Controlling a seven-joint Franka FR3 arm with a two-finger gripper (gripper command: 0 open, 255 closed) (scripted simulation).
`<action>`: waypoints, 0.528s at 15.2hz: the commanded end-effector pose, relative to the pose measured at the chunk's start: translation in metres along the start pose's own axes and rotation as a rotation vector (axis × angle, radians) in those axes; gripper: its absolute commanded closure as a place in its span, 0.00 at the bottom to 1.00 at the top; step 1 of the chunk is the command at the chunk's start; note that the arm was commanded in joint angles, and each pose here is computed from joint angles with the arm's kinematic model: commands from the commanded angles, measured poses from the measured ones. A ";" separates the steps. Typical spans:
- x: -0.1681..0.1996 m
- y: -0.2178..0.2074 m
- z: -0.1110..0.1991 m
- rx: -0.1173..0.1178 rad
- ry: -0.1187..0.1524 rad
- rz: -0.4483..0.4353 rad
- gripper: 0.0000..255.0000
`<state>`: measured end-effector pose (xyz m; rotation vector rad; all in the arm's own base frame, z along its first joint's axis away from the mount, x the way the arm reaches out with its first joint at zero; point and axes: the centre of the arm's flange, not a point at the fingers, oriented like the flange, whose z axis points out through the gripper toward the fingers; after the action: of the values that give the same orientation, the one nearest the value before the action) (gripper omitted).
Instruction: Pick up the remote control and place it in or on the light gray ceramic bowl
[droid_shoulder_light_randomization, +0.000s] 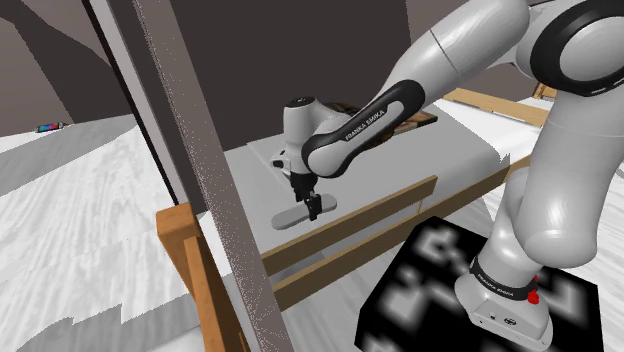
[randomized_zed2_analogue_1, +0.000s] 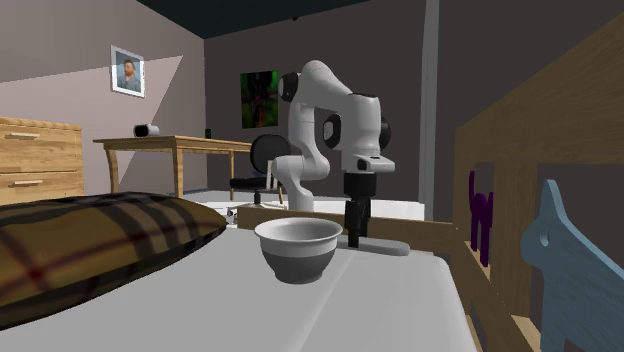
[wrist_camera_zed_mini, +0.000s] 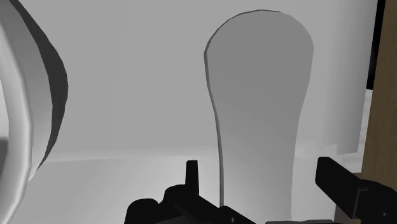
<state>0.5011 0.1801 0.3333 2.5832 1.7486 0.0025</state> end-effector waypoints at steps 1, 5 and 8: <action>0.001 0.000 0.003 0.000 0.001 0.000 0.00; 0.001 0.000 0.003 0.000 0.001 0.000 0.00; 0.001 0.000 0.003 0.000 0.000 0.000 1.00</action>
<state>0.5014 0.1808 0.3307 2.5830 1.7483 0.0045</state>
